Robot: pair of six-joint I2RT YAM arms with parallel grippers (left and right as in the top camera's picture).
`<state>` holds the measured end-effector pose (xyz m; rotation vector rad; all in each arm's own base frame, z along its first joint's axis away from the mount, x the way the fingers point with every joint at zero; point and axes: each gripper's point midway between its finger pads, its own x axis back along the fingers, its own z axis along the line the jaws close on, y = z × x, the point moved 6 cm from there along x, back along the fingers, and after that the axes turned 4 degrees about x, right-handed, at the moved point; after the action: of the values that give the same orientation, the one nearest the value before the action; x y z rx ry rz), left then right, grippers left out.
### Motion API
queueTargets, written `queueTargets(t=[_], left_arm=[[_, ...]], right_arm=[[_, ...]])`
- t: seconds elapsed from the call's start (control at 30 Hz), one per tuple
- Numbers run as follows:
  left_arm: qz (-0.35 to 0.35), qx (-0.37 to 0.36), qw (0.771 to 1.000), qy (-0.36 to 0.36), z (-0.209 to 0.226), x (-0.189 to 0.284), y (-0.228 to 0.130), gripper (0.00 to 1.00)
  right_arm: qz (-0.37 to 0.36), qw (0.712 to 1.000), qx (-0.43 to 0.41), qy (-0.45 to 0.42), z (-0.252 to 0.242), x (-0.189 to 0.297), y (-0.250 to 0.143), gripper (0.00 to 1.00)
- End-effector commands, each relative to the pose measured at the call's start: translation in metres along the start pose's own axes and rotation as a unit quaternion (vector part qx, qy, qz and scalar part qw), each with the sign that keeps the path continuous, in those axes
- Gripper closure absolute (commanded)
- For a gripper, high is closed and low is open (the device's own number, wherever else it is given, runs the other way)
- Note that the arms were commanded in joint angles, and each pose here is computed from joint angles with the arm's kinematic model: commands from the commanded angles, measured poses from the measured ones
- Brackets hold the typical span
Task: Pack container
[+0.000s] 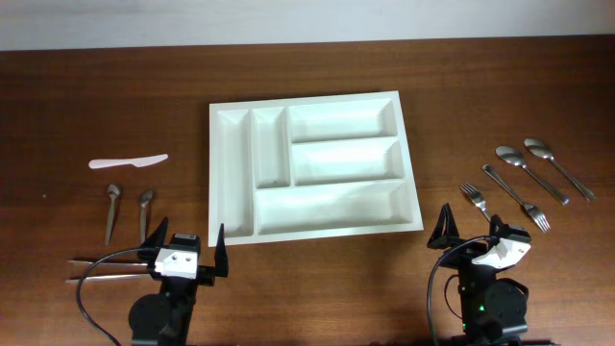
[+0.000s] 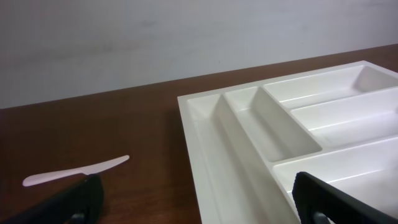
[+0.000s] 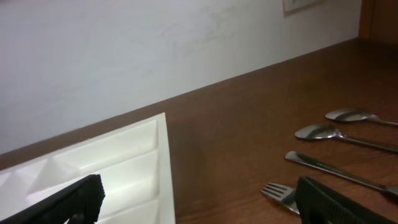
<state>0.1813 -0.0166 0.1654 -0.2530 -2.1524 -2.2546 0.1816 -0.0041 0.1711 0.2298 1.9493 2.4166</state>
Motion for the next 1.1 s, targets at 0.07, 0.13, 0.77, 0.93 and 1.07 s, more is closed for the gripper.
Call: queueTargets(t=[0.07, 0.13, 0.77, 0.93, 1.07], left_arm=[[0.001, -0.007, 1.0, -0.003, 0.0, -0.001, -0.003, 0.01], [0.001, -0.007, 1.0, -0.003, 0.0, -0.001, -0.003, 0.01], [0.001, -0.007, 1.0, -0.003, 0.0, -0.001, -0.003, 0.01], [0.001, -0.007, 1.0, -0.003, 0.0, -0.001, -0.003, 0.01], [0.001, -0.007, 1.0, -0.003, 0.0, -0.001, -0.003, 0.01]], right_arm=[[0.014, 0.996, 0.063, -0.055, -0.006, 0.027, 0.057, 0.01], [0.089, 0.986, 0.11, -0.087, -0.012, 0.04, 0.074, 0.01], [0.446, 0.857, 0.251, -0.056, -0.004, -0.04, 0.15, 0.01], [0.546, 0.754, 0.366, 0.018, -0.016, -0.074, 0.108, 0.01], [0.625, 0.697, 0.35, 0.032, -0.035, -0.101, 0.065, 0.01]])
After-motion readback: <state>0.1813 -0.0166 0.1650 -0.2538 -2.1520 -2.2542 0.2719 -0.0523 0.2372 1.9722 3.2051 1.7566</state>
